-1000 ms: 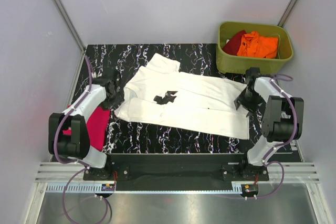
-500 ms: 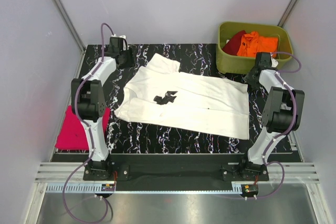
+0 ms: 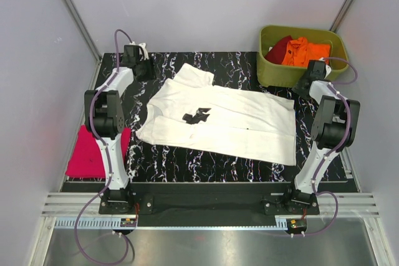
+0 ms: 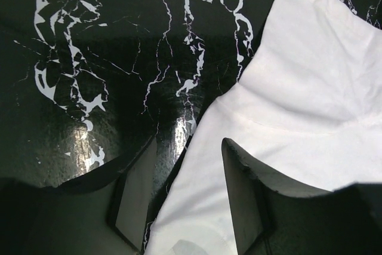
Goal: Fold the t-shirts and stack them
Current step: Fold the tshirt
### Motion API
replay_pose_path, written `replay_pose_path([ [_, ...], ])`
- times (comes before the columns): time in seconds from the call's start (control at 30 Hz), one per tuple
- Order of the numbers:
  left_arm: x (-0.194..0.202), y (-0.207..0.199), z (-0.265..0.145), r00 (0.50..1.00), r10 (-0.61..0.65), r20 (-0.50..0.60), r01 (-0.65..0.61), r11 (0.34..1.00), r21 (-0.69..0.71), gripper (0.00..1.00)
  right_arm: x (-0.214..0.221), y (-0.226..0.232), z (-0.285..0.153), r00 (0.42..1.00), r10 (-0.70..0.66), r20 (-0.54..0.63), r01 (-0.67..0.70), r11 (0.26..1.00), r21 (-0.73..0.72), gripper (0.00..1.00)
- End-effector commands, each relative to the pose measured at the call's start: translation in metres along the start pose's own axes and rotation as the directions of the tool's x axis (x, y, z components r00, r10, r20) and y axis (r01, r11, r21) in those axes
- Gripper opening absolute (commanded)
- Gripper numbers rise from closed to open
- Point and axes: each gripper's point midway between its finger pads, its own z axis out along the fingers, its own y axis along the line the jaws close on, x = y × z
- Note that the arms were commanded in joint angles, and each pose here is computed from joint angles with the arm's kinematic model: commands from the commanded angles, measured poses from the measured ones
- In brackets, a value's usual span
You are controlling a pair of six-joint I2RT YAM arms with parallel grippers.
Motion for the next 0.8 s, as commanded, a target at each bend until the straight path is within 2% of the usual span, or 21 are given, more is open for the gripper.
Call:
replay_pose_path([
  [0.0,-0.020,-0.012,-0.012,0.998,0.010,0.069,-0.014,0.998,0.064,0.53,0.024,0.003,0.006,0.993,0.049,-0.107,-0.052,0.998,-0.023,0.42],
  [0.1,-0.022,-0.012,-0.013,0.996,-0.049,0.072,0.042,0.995,0.095,0.52,0.030,-0.005,-0.005,0.989,0.103,-0.106,-0.106,0.994,-0.019,0.44],
  [0.17,-0.024,-0.016,-0.013,0.995,-0.061,0.083,0.051,0.992,0.117,0.52,0.002,0.005,-0.015,0.982,0.190,0.014,-0.187,0.976,-0.109,0.47],
  [0.2,-0.025,-0.017,-0.014,0.994,-0.067,0.083,0.057,0.991,0.124,0.52,0.003,-0.003,-0.012,0.973,0.232,0.022,-0.228,0.967,-0.110,0.50],
  [0.23,-0.026,-0.019,-0.014,0.994,-0.070,0.088,0.058,0.990,0.132,0.52,0.001,0.005,-0.014,0.965,0.261,-0.008,-0.259,0.952,-0.163,0.54],
  [0.3,-0.026,-0.020,-0.014,0.993,-0.084,0.087,0.071,0.987,0.143,0.52,0.005,0.007,-0.010,0.950,0.307,-0.060,-0.312,0.935,-0.167,0.56],
  [0.43,-0.026,-0.023,-0.013,0.992,-0.093,0.088,0.078,0.984,0.160,0.52,0.010,0.008,-0.017,0.936,0.347,-0.053,-0.351,0.914,-0.203,0.60],
  [0.67,-0.017,-0.020,-0.014,0.994,-0.075,0.076,0.063,0.987,0.148,0.52,0.040,-0.013,0.000,0.932,0.323,-0.163,-0.340,0.936,-0.093,0.53],
  [0.77,-0.017,-0.007,-0.016,0.993,-0.094,0.078,0.083,0.987,0.140,0.52,0.047,-0.016,0.003,0.931,0.320,-0.176,-0.338,0.938,-0.083,0.50],
])
